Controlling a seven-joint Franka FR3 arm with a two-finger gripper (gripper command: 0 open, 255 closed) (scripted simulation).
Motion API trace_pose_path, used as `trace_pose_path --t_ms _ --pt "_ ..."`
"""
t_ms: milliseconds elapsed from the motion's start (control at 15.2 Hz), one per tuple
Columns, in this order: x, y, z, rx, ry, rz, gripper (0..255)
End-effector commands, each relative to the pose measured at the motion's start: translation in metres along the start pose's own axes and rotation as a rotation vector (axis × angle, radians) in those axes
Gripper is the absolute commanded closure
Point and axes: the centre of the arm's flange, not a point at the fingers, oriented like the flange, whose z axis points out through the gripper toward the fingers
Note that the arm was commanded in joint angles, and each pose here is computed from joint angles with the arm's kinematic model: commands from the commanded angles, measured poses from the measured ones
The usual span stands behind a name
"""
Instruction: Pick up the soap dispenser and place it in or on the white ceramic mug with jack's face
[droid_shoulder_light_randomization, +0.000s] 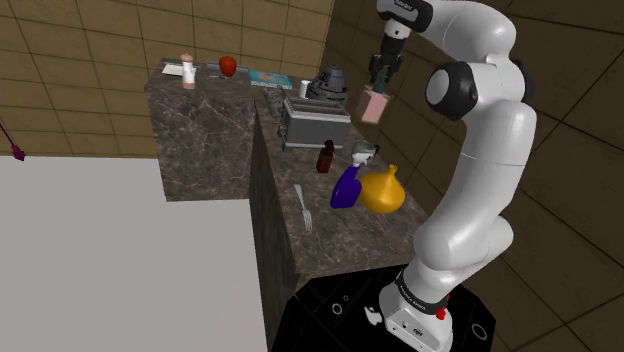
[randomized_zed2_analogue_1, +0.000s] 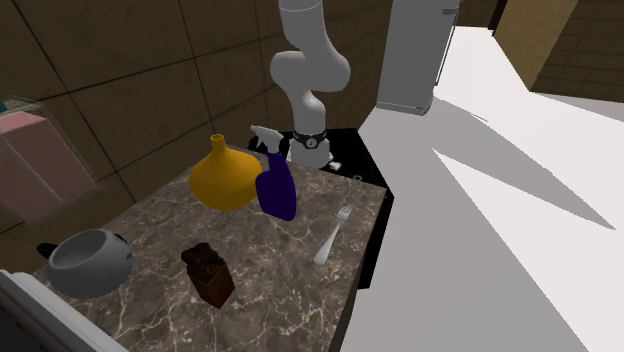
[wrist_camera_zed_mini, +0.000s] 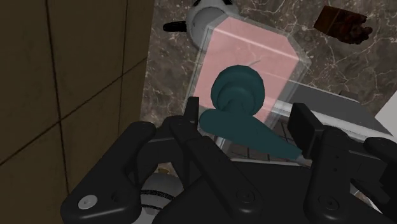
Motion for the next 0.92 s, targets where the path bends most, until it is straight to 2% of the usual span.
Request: trace_pose_path --t_ms 0,264,858 --pt "0.000 0.028 -0.002 0.000 0.000 -0.002 255" --pt "-0.001 0.079 -0.006 0.000 0.000 -0.002 255" --pt "-0.004 0.074 0.041 0.000 0.000 -0.002 255"
